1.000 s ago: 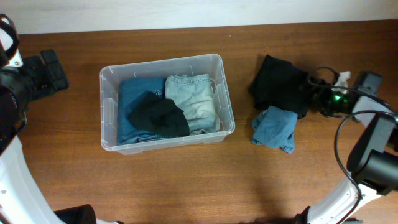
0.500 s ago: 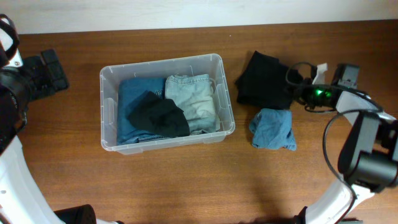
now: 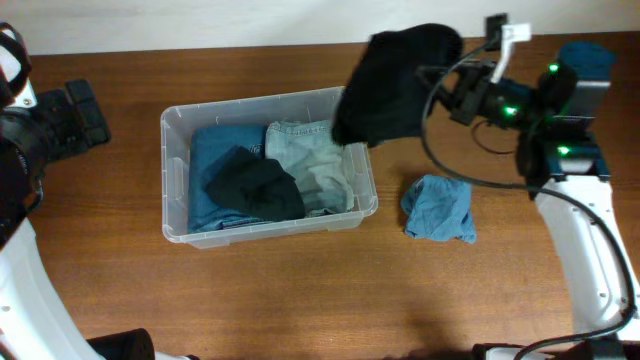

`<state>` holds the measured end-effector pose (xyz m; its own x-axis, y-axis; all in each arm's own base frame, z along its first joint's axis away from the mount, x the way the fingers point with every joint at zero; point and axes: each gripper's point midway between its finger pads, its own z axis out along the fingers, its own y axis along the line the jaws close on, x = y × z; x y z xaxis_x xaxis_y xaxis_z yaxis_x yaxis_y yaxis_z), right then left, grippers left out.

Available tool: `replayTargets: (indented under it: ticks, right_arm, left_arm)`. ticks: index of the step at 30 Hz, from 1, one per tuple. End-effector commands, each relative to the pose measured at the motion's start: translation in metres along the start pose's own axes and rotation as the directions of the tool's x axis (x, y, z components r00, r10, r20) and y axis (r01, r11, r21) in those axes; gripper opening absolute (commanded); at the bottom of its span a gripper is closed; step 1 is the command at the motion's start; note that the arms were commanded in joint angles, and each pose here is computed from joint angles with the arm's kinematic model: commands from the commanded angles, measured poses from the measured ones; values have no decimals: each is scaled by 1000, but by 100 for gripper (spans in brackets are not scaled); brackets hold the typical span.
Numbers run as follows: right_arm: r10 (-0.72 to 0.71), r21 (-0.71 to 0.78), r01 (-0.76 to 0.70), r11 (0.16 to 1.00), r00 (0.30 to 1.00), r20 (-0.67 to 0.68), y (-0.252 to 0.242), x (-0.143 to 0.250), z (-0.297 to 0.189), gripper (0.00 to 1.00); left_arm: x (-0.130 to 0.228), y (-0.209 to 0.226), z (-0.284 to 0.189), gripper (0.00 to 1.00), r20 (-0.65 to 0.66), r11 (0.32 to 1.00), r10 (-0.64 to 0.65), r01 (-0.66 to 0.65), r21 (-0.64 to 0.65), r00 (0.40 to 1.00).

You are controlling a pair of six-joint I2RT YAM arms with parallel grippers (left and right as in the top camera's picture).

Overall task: Pack container
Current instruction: 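Carry the second black garment into the bin with the right gripper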

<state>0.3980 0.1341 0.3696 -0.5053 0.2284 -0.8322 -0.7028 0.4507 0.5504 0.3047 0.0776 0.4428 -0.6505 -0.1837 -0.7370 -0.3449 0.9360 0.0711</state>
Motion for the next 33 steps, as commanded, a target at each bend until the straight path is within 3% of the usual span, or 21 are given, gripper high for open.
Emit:
replayTargets:
  ticks: [1, 10, 16, 20, 25, 29, 33]
  right_arm:
    - [13, -138, -21, 990, 998, -59, 50, 11, 25, 4]
    - [-18, -314, -47, 948, 980, -199, 113, 67, 88, 4]
    - [-124, -418, 56, 907, 982, -139, 119, 77, 122, 4]
    - [-172, -442, 120, 889, 982, -81, 94, 85, 145, 4]
    - [-116, -418, 45, 908, 982, -147, 55, 117, 168, 4]
    - [49, -288, -132, 948, 959, -281, 2, 147, 167, 4]
    - [170, -142, -224, 964, 934, -314, -46, 150, 142, 4]
  left_arm:
    - [0, 1, -5, 99, 11, 1000, -10, 10, 2, 1000]
    - [0, 1, -5, 99, 10, 1000, -10, 10, 3, 1000]
    - [0, 1, -5, 99, 11, 1000, -10, 10, 2, 1000]
    - [0, 1, -5, 99, 10, 1000, -10, 10, 3, 1000]
    - [0, 1, -5, 99, 11, 1000, -10, 10, 2, 1000]
    - [0, 1, -5, 100, 10, 1000, -10, 10, 3, 1000]
    - [0, 1, -5, 99, 11, 1000, -10, 10, 2, 1000]
